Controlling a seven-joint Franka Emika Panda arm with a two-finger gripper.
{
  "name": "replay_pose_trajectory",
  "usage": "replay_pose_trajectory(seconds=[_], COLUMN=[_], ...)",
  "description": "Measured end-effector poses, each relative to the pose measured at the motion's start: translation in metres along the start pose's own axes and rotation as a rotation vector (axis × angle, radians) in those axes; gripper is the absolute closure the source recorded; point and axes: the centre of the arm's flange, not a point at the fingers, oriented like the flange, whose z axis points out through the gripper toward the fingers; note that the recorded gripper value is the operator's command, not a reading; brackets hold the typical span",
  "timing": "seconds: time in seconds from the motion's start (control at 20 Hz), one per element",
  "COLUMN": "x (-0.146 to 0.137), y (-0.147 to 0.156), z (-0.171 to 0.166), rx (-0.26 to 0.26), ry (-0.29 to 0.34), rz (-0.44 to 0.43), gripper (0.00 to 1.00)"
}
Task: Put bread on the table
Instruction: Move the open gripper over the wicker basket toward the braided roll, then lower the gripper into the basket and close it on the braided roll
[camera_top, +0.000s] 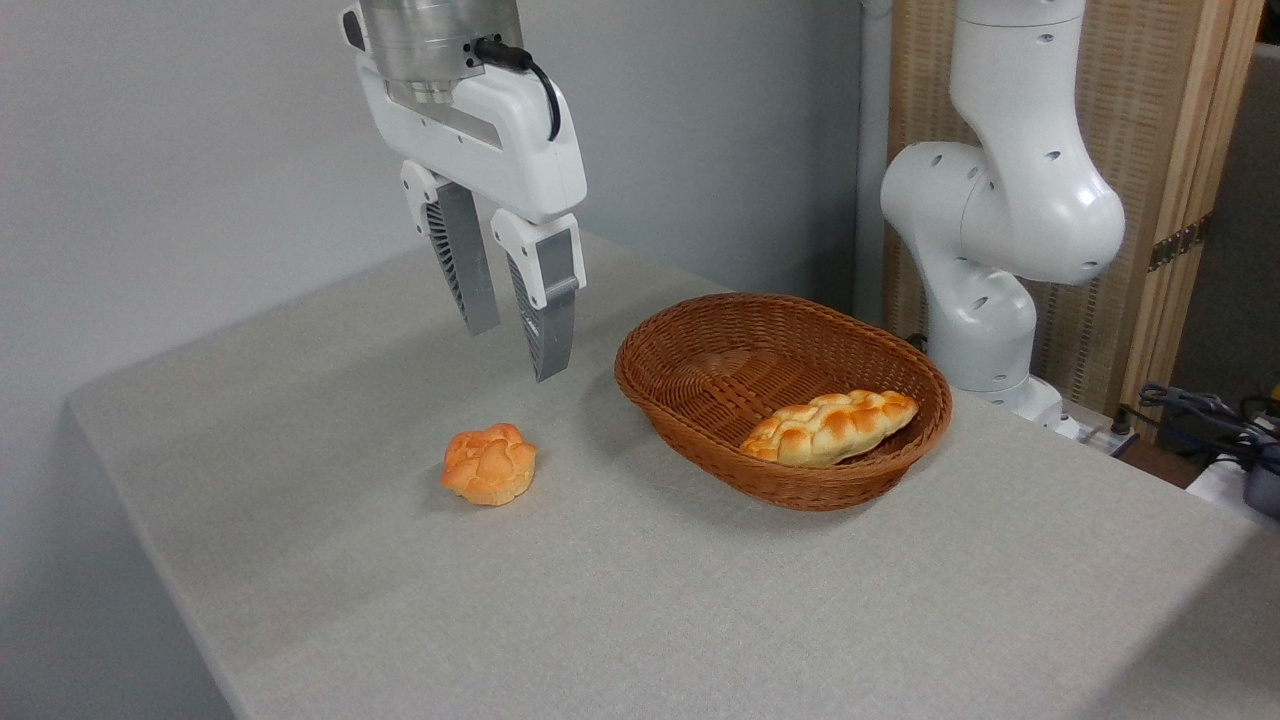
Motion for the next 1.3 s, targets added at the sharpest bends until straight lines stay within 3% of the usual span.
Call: replay_pose_trajectory(seconds=[0.65,0.8,0.95,1.15,1.3], x=[-0.018,-0.049,-0.099,-0.156,-0.172], y=[0.016,0.042,0.071,0.097,0.103], z=[0.008,0.021,0.045,0.103,0.146], rx=[-0.022,-0.049,-0.091,-0.136,-0.157], ry=[-0.031,-0.065,-0.098,-0.211,-0.266], rz=[0.016,0.093,0.124,0.137,0.139], gripper=[0.0,0.0,0.0,0.0,0.0])
